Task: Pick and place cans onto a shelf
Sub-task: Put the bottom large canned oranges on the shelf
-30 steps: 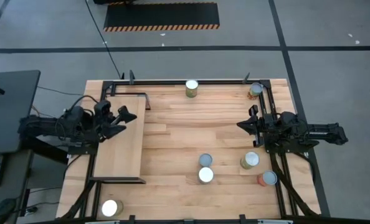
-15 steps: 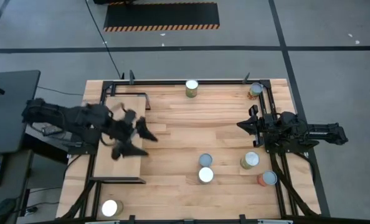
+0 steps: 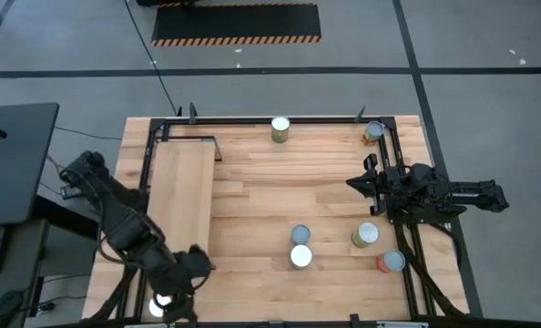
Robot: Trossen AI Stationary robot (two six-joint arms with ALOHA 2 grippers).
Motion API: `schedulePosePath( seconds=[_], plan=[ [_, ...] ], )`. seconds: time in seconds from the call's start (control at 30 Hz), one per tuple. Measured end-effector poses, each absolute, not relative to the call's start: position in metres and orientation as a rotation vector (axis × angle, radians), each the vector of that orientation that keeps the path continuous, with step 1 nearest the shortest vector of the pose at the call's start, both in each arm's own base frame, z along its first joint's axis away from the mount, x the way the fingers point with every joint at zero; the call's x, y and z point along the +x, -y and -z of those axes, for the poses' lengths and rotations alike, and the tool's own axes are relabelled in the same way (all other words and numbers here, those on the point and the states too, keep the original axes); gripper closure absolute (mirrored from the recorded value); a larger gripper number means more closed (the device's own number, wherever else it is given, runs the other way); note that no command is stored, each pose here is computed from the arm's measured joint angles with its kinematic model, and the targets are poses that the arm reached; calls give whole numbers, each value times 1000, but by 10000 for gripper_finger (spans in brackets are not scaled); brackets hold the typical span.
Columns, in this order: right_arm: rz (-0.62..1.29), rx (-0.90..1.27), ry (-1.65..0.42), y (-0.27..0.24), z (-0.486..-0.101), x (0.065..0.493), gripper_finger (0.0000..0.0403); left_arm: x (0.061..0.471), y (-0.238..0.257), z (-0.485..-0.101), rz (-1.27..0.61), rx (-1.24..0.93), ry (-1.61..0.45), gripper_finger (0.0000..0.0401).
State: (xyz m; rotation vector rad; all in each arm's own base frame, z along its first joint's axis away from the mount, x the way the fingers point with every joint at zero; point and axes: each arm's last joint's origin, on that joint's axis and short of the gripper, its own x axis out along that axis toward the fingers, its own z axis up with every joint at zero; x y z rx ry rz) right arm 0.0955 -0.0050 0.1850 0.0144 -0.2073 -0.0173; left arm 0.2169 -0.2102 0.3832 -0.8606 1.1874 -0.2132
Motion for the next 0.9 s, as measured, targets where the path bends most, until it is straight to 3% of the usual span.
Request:
schedulePosePath(
  seconds=[0.33, 0.43, 0.9],
  plan=[
    [18, 14, 207, 5, -185, 96, 380, 177, 246, -370, -26, -977, -1421, 56],
    [17, 14, 207, 5, -185, 95, 380, 169, 255, -351, -168, -900, -1496, 56],
    [17, 14, 207, 5, -185, 95, 380, 157, 287, -302, -339, -589, -1566, 55]
  ],
)
